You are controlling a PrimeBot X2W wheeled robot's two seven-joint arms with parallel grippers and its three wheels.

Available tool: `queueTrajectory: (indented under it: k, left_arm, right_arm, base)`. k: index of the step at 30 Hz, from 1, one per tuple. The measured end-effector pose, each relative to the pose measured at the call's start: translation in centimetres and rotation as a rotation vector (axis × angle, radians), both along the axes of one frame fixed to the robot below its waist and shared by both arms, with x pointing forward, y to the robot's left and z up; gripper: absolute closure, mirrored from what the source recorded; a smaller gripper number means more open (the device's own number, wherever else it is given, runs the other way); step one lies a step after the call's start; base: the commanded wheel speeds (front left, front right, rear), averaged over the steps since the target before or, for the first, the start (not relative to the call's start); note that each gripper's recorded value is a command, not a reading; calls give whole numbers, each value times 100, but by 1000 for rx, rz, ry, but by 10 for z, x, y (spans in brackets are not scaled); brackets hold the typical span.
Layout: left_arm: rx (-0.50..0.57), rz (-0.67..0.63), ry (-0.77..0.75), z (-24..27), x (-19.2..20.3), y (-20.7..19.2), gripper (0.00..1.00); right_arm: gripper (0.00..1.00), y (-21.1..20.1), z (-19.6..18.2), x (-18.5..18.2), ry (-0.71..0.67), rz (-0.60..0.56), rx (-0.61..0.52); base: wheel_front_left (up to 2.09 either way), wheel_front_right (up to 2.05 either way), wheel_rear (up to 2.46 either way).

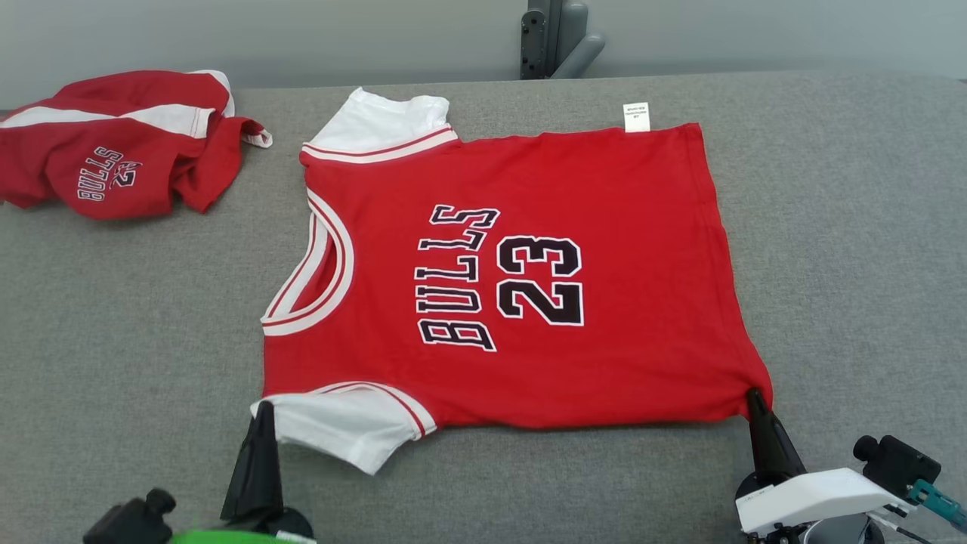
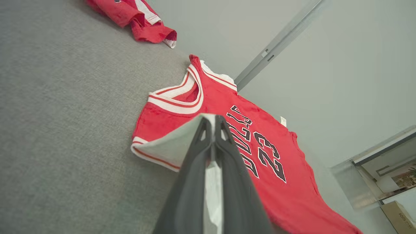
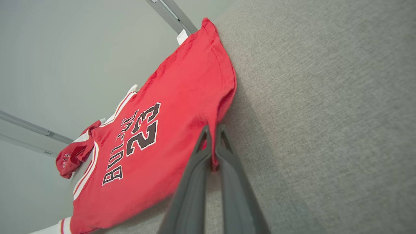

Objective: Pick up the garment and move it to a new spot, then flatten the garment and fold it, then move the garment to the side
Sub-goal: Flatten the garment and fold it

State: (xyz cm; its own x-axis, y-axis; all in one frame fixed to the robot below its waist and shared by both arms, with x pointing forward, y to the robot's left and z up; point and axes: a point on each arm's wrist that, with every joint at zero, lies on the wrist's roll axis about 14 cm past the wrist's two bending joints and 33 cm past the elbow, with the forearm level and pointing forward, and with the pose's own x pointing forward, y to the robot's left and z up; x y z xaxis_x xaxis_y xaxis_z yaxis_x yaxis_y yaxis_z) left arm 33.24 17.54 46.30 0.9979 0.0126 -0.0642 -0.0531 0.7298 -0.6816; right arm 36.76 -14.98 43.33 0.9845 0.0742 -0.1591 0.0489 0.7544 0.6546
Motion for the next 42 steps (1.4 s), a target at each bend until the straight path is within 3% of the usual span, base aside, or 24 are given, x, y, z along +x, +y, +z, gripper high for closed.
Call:
queueTrajectory:
  k: [15,26,36,37,38,39,40,41,42]
  left_arm:
    - [57,-28,-121,37,102,-10,100]
    - [105,-74,-90,27,158,-25,100]
    - [134,-111,-18,-1,184,-36,100]
    - [135,-117,-11,-4,186,-37,100]
    - [134,-117,-9,-4,188,-38,100]
    - [134,-116,-7,-5,189,-37,100]
    - [129,-114,-8,-5,189,-37,79]
    - [126,-113,-10,-4,190,-37,8]
    - [123,-114,-14,-2,190,-38,0]
  right_arm:
    - [100,8,9,56,-16,-26,147]
    - [100,8,-10,101,25,-37,118]
    - [98,11,-22,125,39,-38,103]
    - [46,10,-23,127,40,-42,100]
    - [46,9,-23,128,38,-46,100]
    - [0,9,-22,129,35,-48,101]
    - [0,8,-21,130,32,-53,103]
    - [0,8,-20,131,29,-55,106]
    - [0,8,-19,132,23,-58,110]
  base:
    - [0,0,0]
    - [0,0,0]
    - [0,0,0]
    - [0,0,0]
    - [0,0,0]
    - [0,0,0]
    - [0,0,0]
    - [0,0,0]
    - [0,0,0]
